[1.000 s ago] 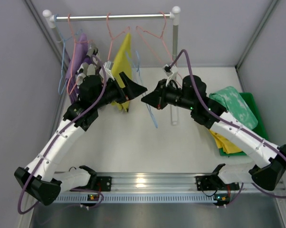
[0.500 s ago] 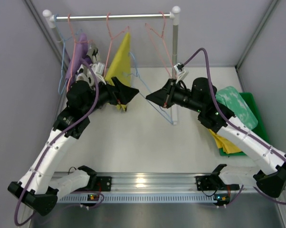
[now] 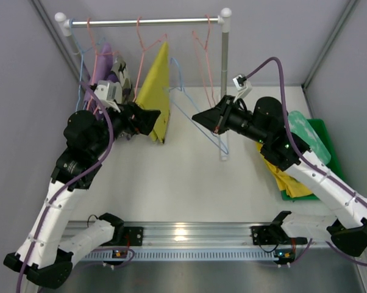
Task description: Remove the trousers from the hanger
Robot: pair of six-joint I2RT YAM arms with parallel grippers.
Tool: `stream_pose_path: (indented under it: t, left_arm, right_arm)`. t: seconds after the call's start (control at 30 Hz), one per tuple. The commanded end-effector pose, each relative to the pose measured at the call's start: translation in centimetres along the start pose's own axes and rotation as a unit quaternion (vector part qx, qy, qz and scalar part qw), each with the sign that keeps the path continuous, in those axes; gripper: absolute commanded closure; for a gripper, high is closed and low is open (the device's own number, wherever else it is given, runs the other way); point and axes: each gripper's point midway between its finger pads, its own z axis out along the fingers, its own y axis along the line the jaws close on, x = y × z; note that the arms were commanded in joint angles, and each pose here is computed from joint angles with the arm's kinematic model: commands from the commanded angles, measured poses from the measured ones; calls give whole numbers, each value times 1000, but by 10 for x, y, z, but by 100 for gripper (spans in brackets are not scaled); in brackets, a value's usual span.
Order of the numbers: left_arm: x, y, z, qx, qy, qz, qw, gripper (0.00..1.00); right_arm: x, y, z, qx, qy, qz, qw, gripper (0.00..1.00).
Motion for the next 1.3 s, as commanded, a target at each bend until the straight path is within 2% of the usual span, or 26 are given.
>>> stream_pose_path:
  t: [0.0, 0.27, 0.7, 0.93, 1.17, 1.27]
  left_arm:
    - [-23, 8, -5, -25, -36, 24, 999, 1]
    - [-29, 28, -6, -73, -51, 5, 996, 1]
    - [-27, 40, -4, -93, -54, -30, 994, 1]
    - [-24, 32, -2, -70, -36, -25, 997, 1]
    - [-22, 37, -2, -84, -23, -12, 996, 1]
    - [-26, 37, -4, -88, -26, -12, 996, 1]
  right_arm:
    - [-61, 36, -14, -25, -90, -22, 995, 100]
    - [-117, 28, -4, 45, -170, -66, 982, 100]
    - [-155, 22, 62, 81, -216, -68, 971, 100]
    - [-139, -9, 92, 127, -198, -29, 972, 100]
    - [-115, -18, 99, 147, -176, -16, 973, 100]
    - [-96, -20, 104, 136, -152, -12, 979, 86]
